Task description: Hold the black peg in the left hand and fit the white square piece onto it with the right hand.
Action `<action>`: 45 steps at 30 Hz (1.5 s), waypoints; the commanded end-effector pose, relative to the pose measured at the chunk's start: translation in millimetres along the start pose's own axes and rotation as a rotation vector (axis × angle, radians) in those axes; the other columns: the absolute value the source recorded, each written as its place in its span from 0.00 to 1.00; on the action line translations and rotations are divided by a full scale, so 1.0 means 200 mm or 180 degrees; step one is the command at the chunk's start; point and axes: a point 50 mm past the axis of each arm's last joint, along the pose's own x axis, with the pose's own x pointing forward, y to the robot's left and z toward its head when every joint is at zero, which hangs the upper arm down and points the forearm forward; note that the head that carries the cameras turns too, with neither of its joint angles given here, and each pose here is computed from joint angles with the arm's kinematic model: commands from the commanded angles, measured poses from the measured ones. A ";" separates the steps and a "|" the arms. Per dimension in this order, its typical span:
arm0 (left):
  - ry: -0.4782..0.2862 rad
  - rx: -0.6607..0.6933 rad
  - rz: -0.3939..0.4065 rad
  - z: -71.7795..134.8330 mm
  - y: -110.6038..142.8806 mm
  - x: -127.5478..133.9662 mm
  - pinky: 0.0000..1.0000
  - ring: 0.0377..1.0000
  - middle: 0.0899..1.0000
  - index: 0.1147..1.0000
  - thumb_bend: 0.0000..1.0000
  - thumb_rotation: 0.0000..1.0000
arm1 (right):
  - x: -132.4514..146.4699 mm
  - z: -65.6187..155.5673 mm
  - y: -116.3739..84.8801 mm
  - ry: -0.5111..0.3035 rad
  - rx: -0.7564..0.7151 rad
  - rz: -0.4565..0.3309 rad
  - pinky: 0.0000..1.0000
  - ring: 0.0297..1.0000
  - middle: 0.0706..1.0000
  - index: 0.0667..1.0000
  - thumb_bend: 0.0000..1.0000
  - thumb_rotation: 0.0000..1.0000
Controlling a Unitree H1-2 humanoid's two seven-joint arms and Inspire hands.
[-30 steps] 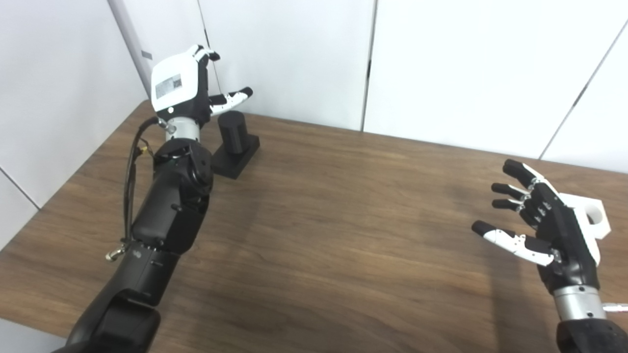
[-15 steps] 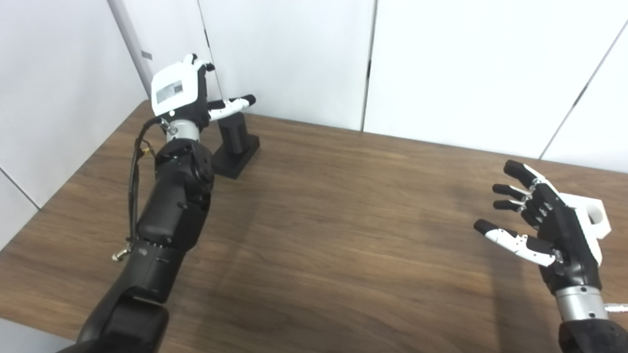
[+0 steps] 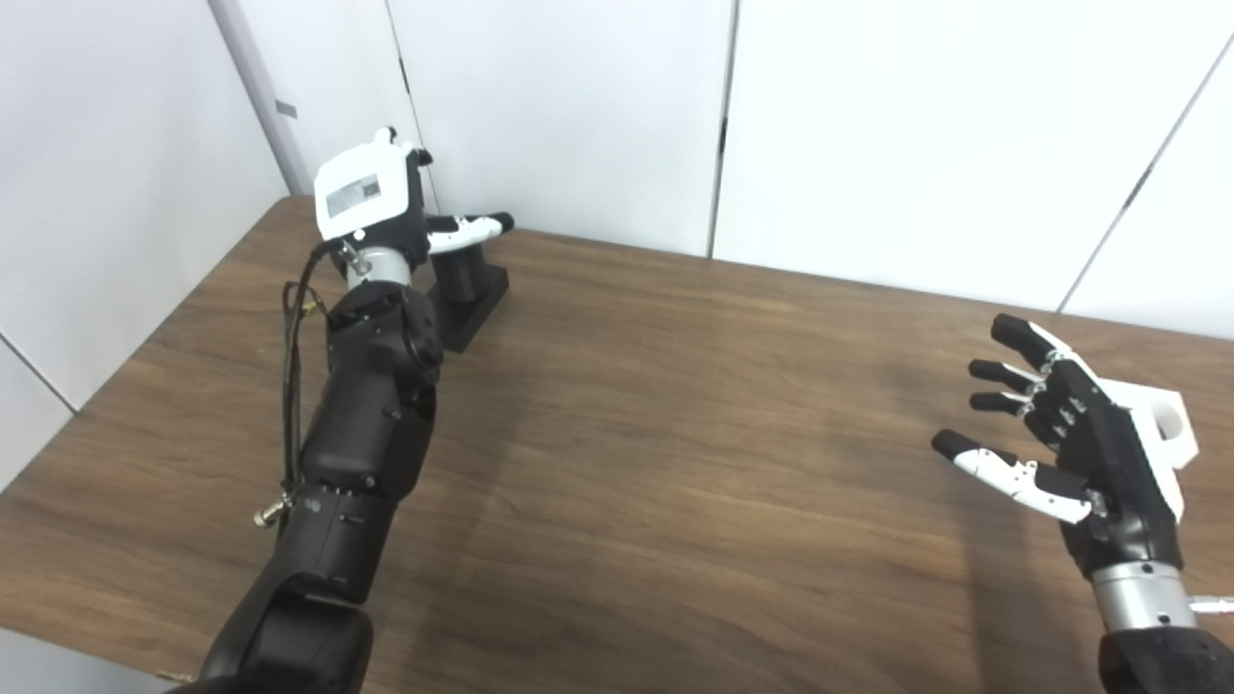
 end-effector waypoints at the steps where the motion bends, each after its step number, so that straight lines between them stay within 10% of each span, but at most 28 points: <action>1: -0.0059 -0.0043 0.0227 0.07 0.14 0.06 0.75 0.94 0.98 0.77 0.94 0.51 | 0.04 0.09 -0.01 -0.0250 -0.0039 -0.0046 0.66 0.74 0.85 0.82 0.58 0.00; 45: 0.0115 0.0355 -0.0045 -0.03 -0.08 0.08 0.72 0.93 0.97 0.71 0.96 0.54 | 0.02 0.10 -0.04 -0.0233 -0.0077 -0.0045 0.63 0.74 0.86 0.81 0.57 0.02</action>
